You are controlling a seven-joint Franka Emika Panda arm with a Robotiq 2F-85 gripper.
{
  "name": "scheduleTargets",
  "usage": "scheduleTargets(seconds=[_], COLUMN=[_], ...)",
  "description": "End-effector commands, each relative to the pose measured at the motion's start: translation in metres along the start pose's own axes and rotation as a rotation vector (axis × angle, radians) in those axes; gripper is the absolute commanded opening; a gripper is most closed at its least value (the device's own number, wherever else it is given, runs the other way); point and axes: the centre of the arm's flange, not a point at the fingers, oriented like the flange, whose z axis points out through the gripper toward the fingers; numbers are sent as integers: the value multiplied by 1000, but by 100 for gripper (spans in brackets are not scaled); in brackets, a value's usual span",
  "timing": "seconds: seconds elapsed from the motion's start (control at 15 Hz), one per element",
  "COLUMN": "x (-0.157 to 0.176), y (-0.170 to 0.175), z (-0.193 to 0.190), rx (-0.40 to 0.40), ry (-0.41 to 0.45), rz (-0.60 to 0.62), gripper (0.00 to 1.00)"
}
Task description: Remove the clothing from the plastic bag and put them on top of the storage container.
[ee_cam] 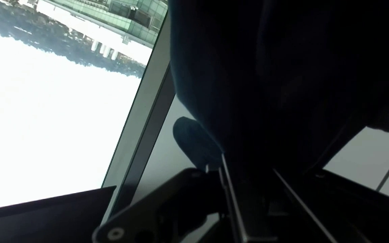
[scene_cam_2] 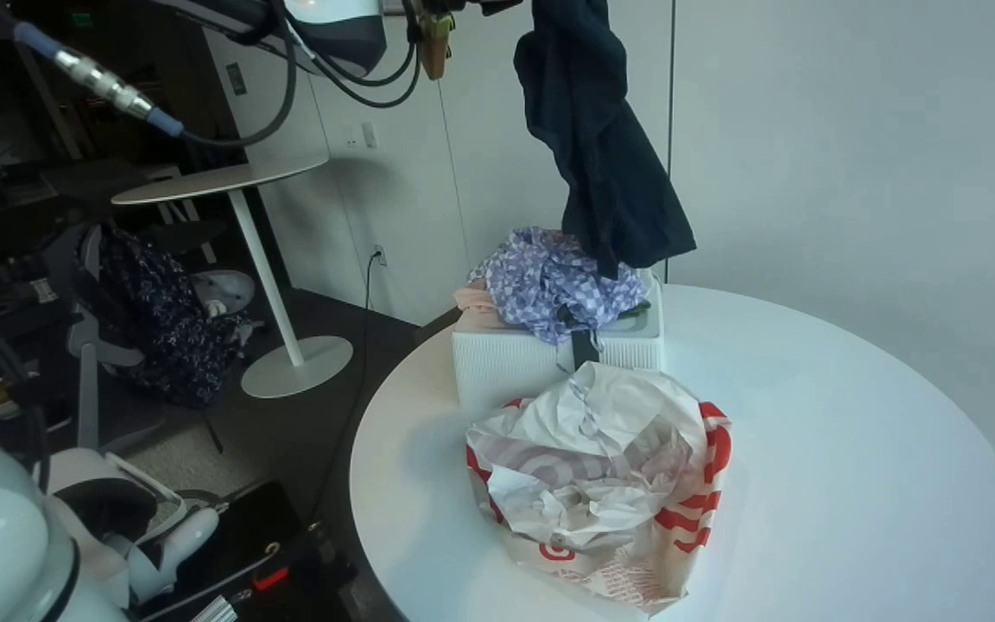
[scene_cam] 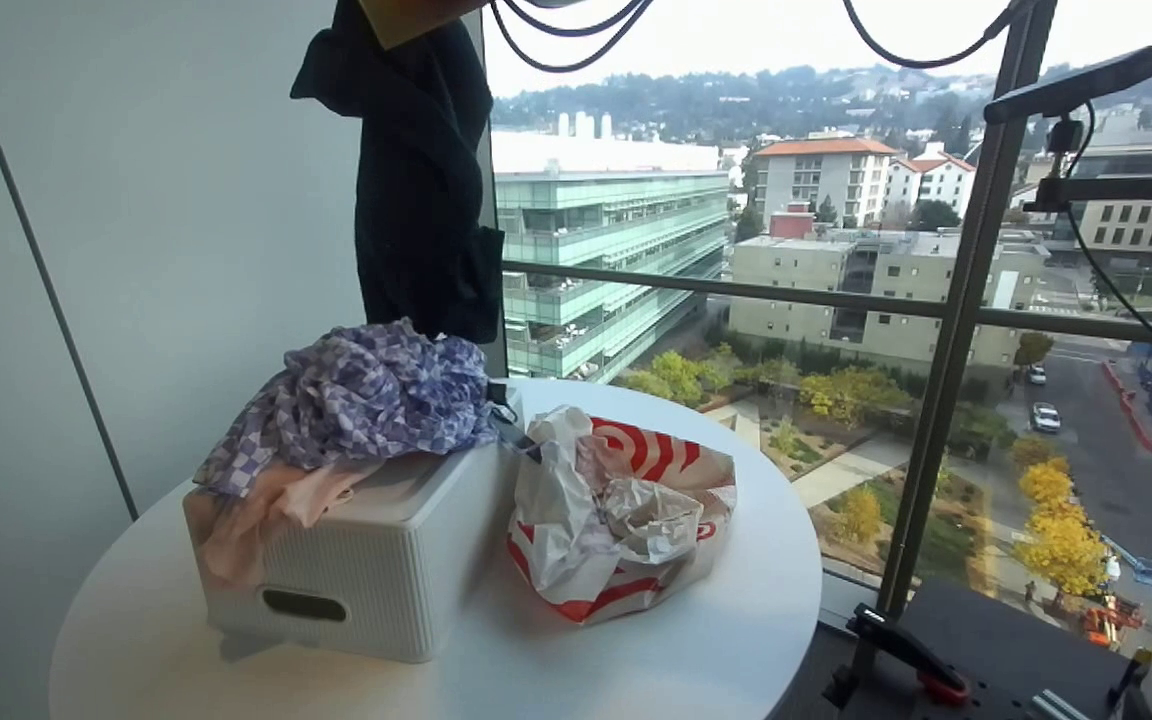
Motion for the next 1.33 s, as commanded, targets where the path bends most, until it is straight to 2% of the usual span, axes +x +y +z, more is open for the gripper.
scheduleTargets(seconds=[0.0,0.27,0.47,0.73,0.93,1.0,1.07,1.2,1.27], x=[1,-32,-85,-165,-204,-211,-216,-217,-218], y=[-5,-36,-67,-101,-118,-122,-122,-120,-116], z=[-16,-38,-49,-64,-72,-71,-73,-65,-54], rx=[124,324,439,527,558,567,571,563,520], ry=[-12,-77,-192,-329,-383,-398,-403,-393,-370], rz=[99,195,202,143,95,83,76,68,66], gripper=[14,14,12,14,13,38,40,53,62])
